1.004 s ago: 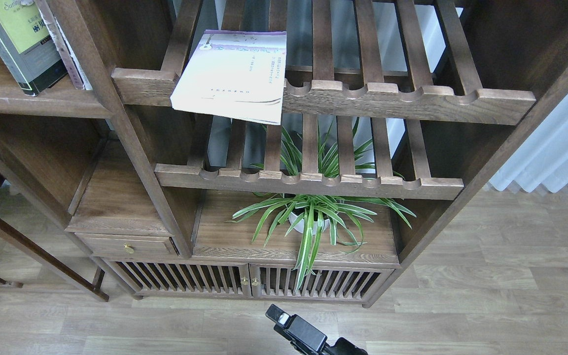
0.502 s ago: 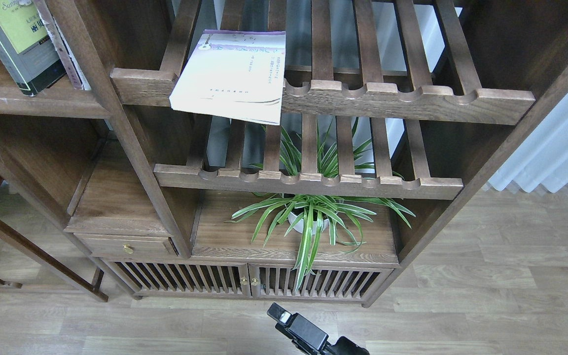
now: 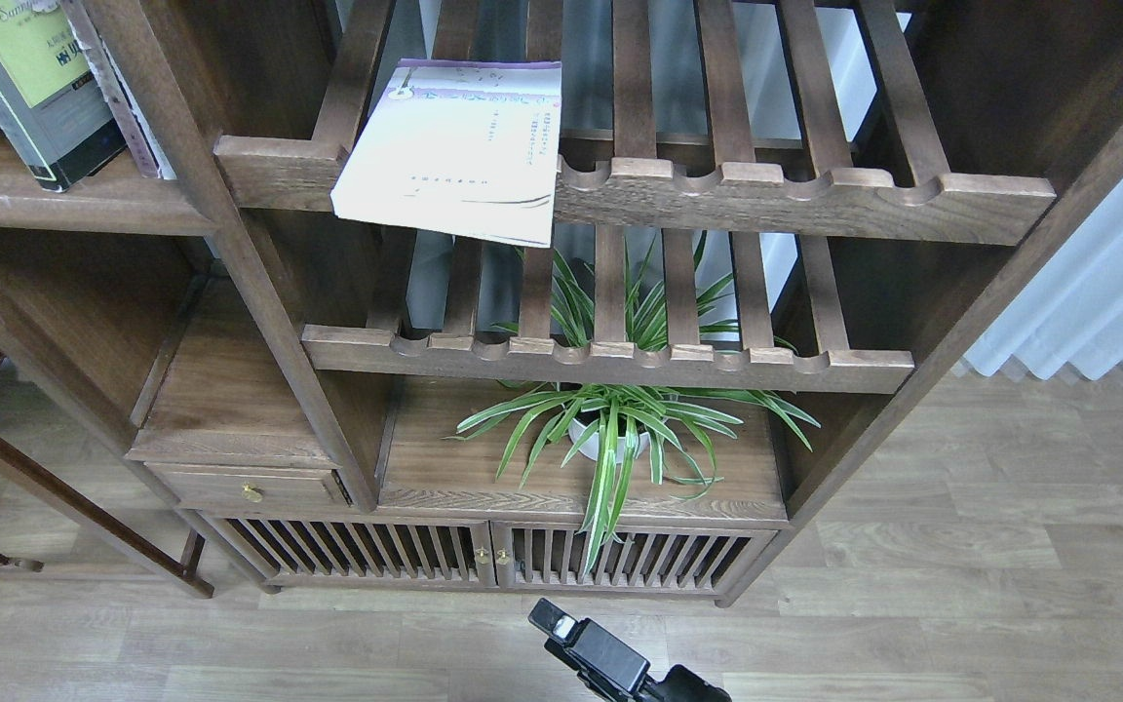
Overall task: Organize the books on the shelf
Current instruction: 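Release the red book onto the side shelf and withdraw left gripper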
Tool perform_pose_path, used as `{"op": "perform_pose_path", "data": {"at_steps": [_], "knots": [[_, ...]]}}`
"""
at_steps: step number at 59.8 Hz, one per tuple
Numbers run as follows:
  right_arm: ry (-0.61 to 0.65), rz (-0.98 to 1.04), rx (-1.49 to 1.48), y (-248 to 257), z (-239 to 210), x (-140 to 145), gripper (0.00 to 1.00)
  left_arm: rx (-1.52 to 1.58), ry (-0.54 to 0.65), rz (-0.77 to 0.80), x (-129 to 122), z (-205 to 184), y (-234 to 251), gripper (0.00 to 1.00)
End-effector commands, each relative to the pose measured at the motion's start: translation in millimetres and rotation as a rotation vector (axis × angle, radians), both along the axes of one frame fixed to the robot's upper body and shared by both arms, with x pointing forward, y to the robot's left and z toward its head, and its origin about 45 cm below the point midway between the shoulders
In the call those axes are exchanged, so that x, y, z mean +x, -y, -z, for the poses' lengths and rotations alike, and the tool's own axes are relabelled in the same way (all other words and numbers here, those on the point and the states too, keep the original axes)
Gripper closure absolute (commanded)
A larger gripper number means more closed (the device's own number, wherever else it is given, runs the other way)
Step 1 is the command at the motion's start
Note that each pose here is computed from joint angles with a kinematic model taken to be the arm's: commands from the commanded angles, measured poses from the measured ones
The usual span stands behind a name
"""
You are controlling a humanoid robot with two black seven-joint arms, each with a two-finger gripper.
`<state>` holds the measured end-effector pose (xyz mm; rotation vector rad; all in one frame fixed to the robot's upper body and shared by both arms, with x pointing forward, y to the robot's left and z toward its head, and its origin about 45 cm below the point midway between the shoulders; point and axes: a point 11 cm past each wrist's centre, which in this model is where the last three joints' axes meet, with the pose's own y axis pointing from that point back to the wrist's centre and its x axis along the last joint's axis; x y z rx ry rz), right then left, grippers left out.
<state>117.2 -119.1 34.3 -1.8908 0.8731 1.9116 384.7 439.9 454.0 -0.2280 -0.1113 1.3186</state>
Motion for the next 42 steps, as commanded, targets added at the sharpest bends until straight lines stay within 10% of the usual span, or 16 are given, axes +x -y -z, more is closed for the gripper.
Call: {"op": "perform_pose_path", "data": {"at_steps": [1,42], "knots": [[0.000,0.001,0.000,0.2,0.0,0.2,0.00,-0.008,-0.008,0.003,16.3,-6.1,3.6,0.96],[0.005,0.000,0.001,-0.3,-1.2,0.8,0.00,-0.006,-0.111,0.070,78.9,-8.8,45.0,0.83]]}}
